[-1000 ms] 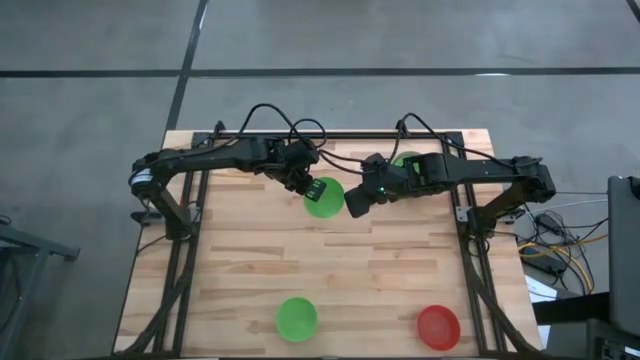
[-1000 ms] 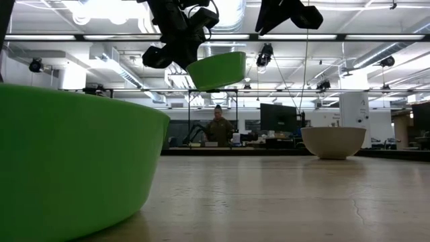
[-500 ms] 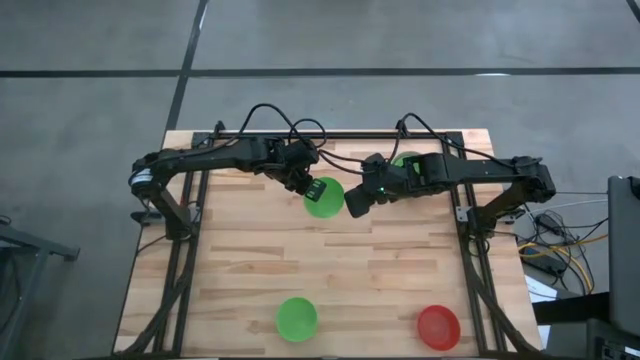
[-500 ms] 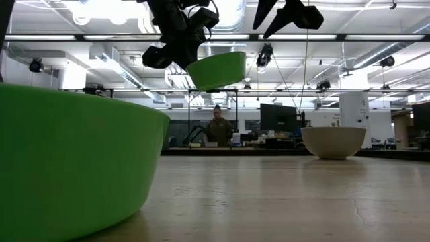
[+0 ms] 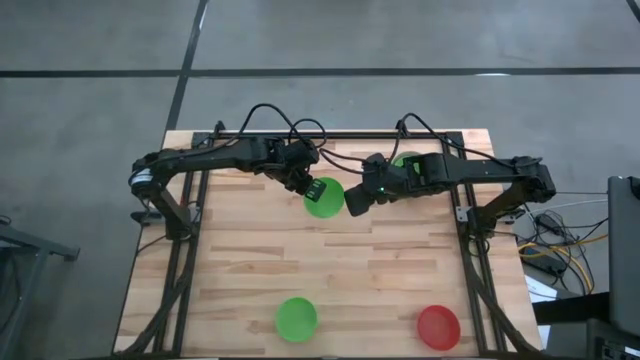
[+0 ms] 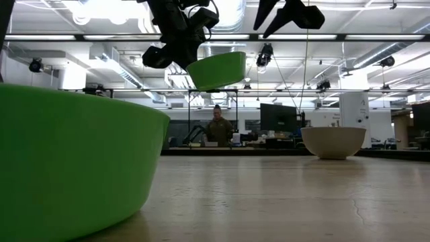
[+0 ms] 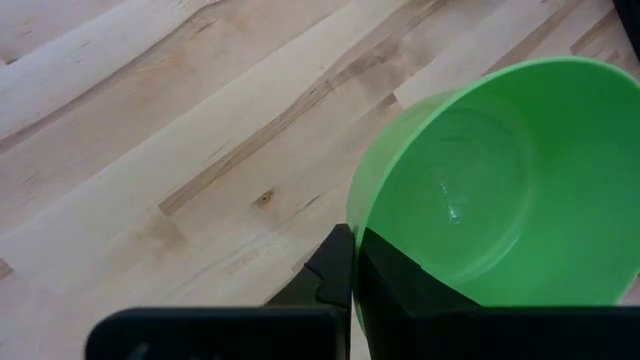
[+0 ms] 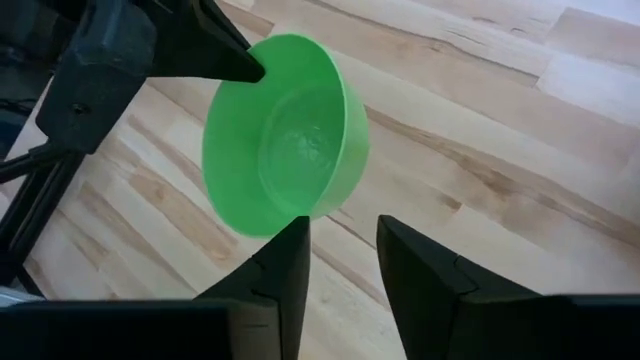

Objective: Nest bowls inside each other
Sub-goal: Stack the top green bowl on top of the green bowl

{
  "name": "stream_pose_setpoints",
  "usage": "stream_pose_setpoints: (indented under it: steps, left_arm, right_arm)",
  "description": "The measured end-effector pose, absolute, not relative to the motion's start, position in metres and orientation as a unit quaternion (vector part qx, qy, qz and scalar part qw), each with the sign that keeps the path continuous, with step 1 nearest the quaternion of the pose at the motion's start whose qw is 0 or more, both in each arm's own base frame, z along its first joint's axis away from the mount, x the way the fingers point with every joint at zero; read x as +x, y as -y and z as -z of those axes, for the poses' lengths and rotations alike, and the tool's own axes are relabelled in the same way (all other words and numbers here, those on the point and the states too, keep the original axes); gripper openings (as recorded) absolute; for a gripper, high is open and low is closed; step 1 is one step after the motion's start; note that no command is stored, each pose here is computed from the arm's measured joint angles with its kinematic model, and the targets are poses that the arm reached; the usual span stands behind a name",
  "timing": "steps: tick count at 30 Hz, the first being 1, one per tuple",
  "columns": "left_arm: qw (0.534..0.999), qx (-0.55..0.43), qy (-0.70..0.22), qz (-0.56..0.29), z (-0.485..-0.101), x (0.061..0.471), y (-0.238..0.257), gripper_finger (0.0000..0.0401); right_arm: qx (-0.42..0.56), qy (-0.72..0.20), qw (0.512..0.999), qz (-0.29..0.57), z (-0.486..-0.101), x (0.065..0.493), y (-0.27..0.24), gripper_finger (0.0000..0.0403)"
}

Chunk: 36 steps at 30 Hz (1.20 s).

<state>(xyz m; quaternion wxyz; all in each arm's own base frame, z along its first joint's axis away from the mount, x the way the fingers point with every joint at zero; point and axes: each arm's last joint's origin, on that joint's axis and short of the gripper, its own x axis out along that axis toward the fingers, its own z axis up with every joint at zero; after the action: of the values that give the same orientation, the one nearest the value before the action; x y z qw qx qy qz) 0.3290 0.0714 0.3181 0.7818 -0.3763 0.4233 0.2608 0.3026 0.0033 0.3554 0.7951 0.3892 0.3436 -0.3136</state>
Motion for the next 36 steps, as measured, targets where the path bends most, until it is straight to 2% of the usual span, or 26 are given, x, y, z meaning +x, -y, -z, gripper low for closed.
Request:
stream_pose_setpoints:
  steps: [7, 26, 36]
  left_arm:
    - [0.782, -0.376, -0.423, -0.261, -0.318, 0.329, -0.071, 0.0010]
    - [0.782, -0.376, -0.423, -0.261, -0.318, 0.329, -0.071, 0.0010]
    - [0.782, -0.376, -0.423, -0.261, -0.318, 0.329, -0.071, 0.0010]
  right_arm:
    - [0.394, -0.338, 0.796, 0.313, -0.356, 0.303, -0.003, 0.0099]
    - [0.428, -0.313, 0.777, 0.338, -0.353, 0.308, -0.003, 0.0117]
    - [0.430, -0.314, 0.775, 0.341, -0.337, 0.329, -0.003, 0.0117]
